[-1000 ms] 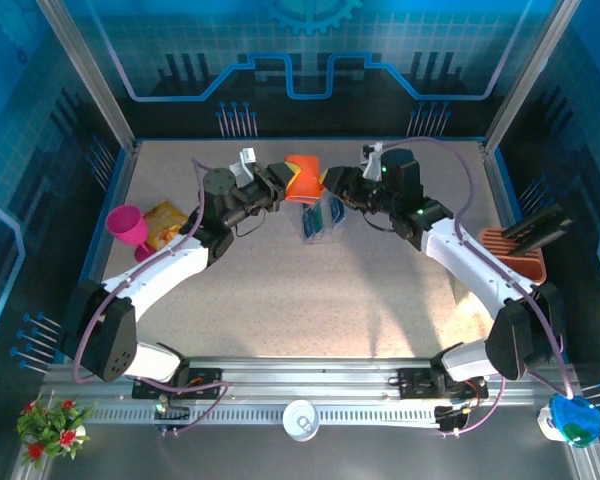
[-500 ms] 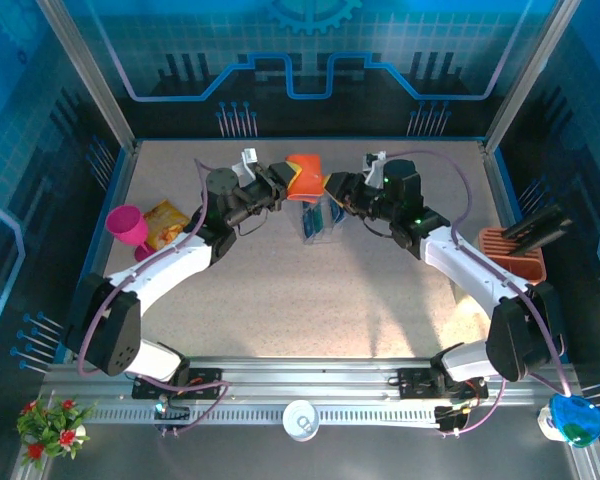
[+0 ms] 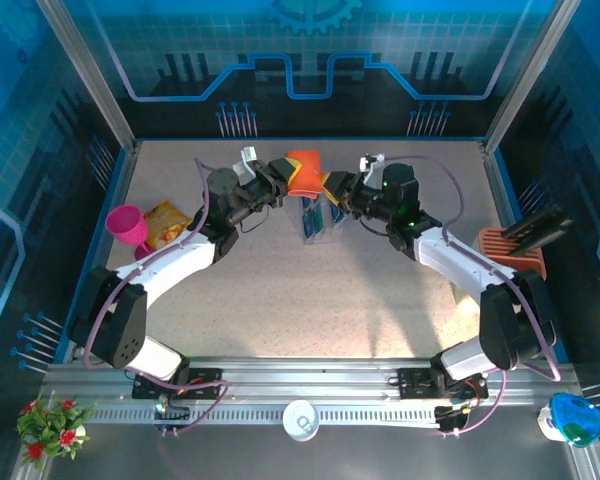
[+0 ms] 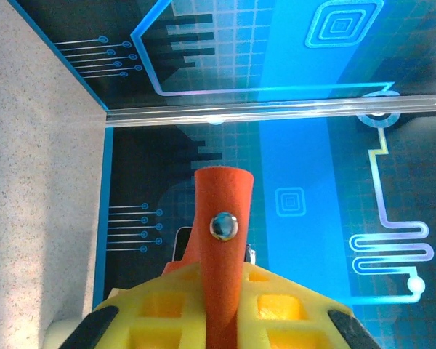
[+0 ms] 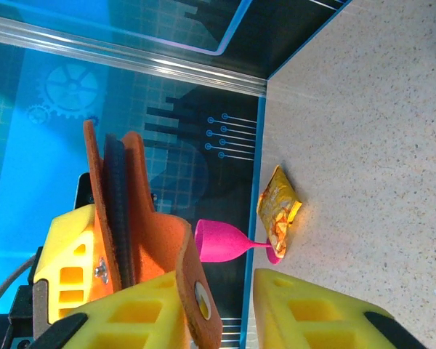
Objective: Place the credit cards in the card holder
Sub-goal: Open the card holder at the center of the table.
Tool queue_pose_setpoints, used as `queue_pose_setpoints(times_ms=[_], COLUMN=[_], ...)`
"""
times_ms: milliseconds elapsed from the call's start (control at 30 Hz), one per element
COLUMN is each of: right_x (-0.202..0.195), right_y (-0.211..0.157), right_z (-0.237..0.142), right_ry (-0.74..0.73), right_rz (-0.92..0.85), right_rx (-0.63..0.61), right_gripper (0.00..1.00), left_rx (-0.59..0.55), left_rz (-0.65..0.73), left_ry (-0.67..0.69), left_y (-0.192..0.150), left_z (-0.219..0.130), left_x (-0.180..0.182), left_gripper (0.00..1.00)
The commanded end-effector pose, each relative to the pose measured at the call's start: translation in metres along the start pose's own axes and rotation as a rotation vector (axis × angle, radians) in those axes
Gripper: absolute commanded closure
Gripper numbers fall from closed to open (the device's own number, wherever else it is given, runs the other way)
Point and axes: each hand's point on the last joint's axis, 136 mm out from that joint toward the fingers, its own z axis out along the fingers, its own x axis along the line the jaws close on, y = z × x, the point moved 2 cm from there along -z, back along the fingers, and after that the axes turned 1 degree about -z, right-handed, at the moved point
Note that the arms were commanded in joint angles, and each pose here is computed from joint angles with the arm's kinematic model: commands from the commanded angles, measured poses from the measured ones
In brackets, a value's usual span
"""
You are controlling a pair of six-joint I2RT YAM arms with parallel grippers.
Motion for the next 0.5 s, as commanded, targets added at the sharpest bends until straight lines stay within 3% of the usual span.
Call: queue_pose_setpoints(times_ms=[0, 467], right_x=[0.009, 0.0009], right_y=[-0.0028, 0.003], right_z=[0.0006, -0.0017], right_ry=[0.063, 0.107], right_rz=[-0.002, 0.061], right_rx=[0.027, -0.002], right_gripper=[0.71, 0.71], left_rx=[-0.006, -0.025], left_rz=[0.005, 0.002], left_ry=[-0.098, -0.117], left_y=[0.0023, 0.005], left_z=[0.0039, 0.0034], left_x=[-0.0266, -0.0306], left_gripper=[1.0, 1.0])
